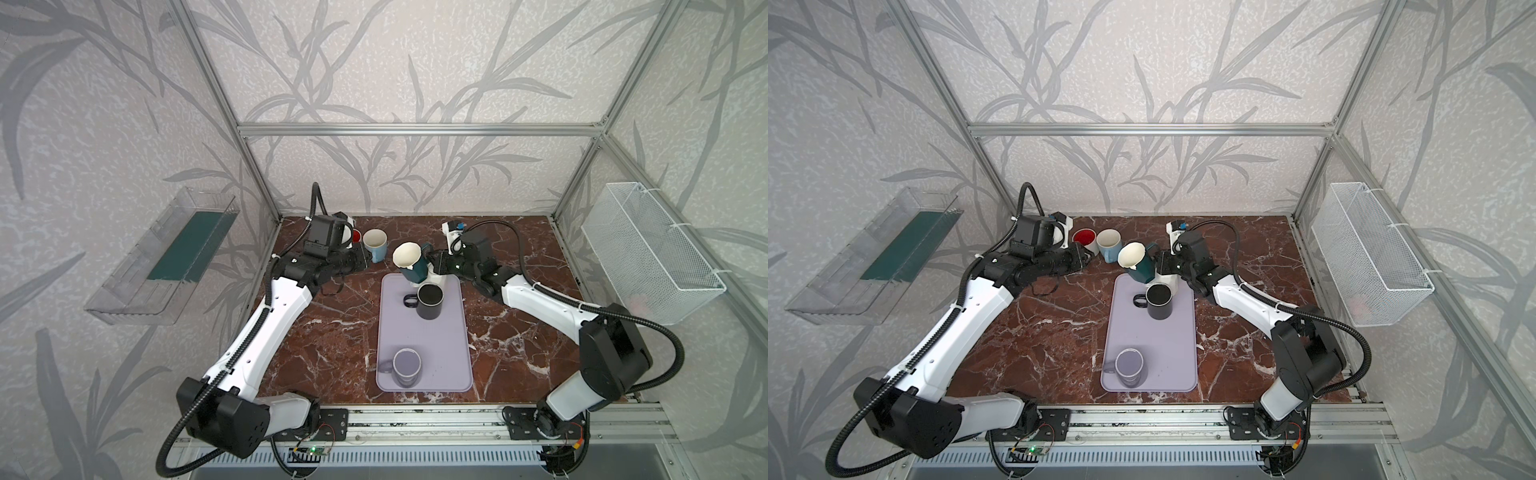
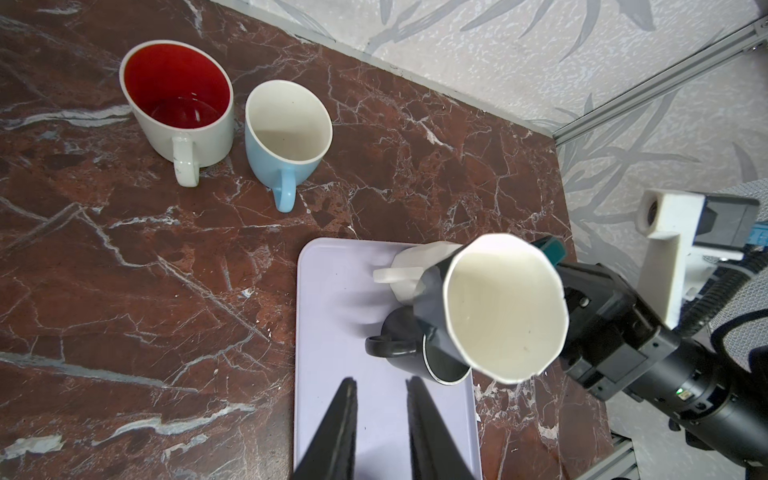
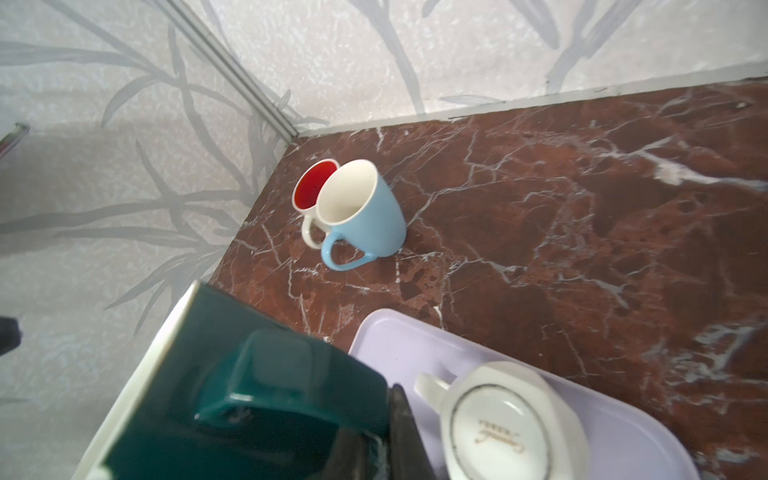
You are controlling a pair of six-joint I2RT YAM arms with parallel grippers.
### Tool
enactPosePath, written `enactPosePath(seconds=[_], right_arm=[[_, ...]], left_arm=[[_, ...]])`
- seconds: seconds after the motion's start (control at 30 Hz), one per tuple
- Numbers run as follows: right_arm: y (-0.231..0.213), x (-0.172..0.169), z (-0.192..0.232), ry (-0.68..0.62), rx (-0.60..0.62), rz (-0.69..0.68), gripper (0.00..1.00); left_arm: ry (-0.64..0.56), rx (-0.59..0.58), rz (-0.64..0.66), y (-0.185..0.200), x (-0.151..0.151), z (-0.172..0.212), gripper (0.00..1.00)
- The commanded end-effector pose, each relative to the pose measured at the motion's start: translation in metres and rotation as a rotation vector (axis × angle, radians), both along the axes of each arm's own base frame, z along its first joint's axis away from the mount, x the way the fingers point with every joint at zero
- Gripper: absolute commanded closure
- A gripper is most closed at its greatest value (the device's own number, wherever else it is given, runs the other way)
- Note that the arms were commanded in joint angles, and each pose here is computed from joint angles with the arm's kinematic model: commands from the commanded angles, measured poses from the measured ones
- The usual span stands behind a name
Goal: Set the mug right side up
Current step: 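Carry the dark green mug beyond the tray with the right gripper, then lower the dark green mug upright onto the table with the right gripper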
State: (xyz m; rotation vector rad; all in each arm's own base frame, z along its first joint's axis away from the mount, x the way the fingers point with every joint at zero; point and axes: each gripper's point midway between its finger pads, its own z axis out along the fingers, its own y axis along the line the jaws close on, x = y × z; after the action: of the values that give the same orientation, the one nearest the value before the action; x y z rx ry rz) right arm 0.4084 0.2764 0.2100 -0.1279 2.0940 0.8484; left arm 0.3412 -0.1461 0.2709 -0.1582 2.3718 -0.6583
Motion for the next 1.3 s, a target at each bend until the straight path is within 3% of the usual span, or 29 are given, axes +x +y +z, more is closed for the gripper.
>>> enactPosePath(seconds=[0.0,0.5,0.83,1.27], right_arm=[[-0.023,0.02,0.069,-0.163,0.159,-0.111,1.0],[-0.113,0.068,0.059,-0.212,0.207,-0.384,1.0],[-0.153,0.077,0.009,-0.245,0.199,-0.511,1.0],[-0.166,0.094,-0.055,-0.225,0.267,-0.615,1.0]], left_arm=[[-0.013,-0.006,0.015,0.001,-0.004,0.0,0.75],[-0.002,0.007,0.026,0.006,-0.015,-0.005,0.76],[0.016,-0.009,0.031,0.005,-0.022,-0.015,0.76],[0.031,-0.015,0.043,0.006,-0.029,-0.026,0.77]])
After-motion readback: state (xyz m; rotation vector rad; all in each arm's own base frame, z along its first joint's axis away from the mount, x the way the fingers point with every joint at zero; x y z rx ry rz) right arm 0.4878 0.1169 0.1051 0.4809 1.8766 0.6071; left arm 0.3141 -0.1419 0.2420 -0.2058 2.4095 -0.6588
